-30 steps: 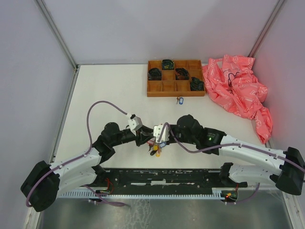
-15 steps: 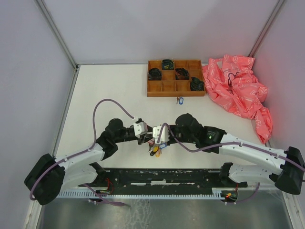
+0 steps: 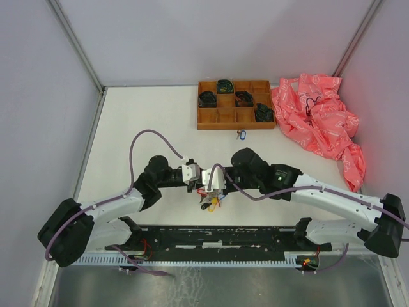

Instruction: Put the keys on the keyring

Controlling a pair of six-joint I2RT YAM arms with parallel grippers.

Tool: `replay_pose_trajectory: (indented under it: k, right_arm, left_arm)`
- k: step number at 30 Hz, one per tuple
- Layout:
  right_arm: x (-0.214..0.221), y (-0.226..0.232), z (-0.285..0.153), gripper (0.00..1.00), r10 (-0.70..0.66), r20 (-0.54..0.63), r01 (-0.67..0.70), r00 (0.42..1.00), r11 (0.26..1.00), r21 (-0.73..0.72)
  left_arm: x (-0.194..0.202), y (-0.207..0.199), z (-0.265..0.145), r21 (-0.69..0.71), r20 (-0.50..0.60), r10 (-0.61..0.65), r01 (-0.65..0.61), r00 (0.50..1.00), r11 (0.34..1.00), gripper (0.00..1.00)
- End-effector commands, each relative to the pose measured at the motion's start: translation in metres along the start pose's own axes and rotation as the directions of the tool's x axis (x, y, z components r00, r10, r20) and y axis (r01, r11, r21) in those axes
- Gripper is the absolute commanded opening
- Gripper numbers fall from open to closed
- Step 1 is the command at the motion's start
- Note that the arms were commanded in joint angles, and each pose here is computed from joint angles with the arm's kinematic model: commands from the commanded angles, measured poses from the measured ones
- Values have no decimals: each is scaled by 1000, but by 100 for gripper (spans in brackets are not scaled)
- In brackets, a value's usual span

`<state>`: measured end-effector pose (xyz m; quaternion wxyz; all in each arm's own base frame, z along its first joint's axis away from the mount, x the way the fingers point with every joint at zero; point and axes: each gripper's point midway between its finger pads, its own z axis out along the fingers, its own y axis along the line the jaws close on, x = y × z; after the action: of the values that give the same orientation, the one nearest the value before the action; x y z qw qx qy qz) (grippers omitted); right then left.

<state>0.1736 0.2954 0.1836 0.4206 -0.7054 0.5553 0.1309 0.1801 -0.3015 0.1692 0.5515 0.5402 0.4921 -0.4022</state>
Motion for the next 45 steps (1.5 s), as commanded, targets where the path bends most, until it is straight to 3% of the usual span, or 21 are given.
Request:
replay_pose_trajectory:
  k: [1, 7, 14, 23, 33, 40, 45]
  right_arm:
    - [-29, -11, -9, 1, -32, 62, 33, 998, 999, -10]
    - [-26, -4, -12, 1, -21, 11, 22, 1000, 997, -81]
    - [-16, 2, -22, 1, -6, -70, -4, 998, 990, -143]
    - [-12, 5, -25, 1, -5, -85, -9, 996, 987, -160]
    - [-10, 12, -16, 1, 4, -103, -26, 995, 978, -208]
    - [-12, 9, -24, 1, -22, -118, -5, 993, 975, -224]
    - [-14, 12, -26, 1, -21, -139, -16, 990, 965, -262]
  left_arm:
    - [-32, 10, 5, 1, 91, 122, -123, 988, 992, 24]
    - [-26, 7, 5, 16, 86, 113, -115, 990, 993, 3]
    - [-25, 12, -4, -89, 118, 53, -42, 992, 995, 3]
    - [-45, 22, -12, -234, 294, -167, 240, 941, 942, 3]
    - [-49, 18, -19, -282, 426, -179, 318, 887, 905, 3]
    - [-28, 6, -9, -246, 319, -124, 208, 939, 947, 23]
    - [-26, -5, -7, -195, 267, -26, 80, 963, 978, 31]
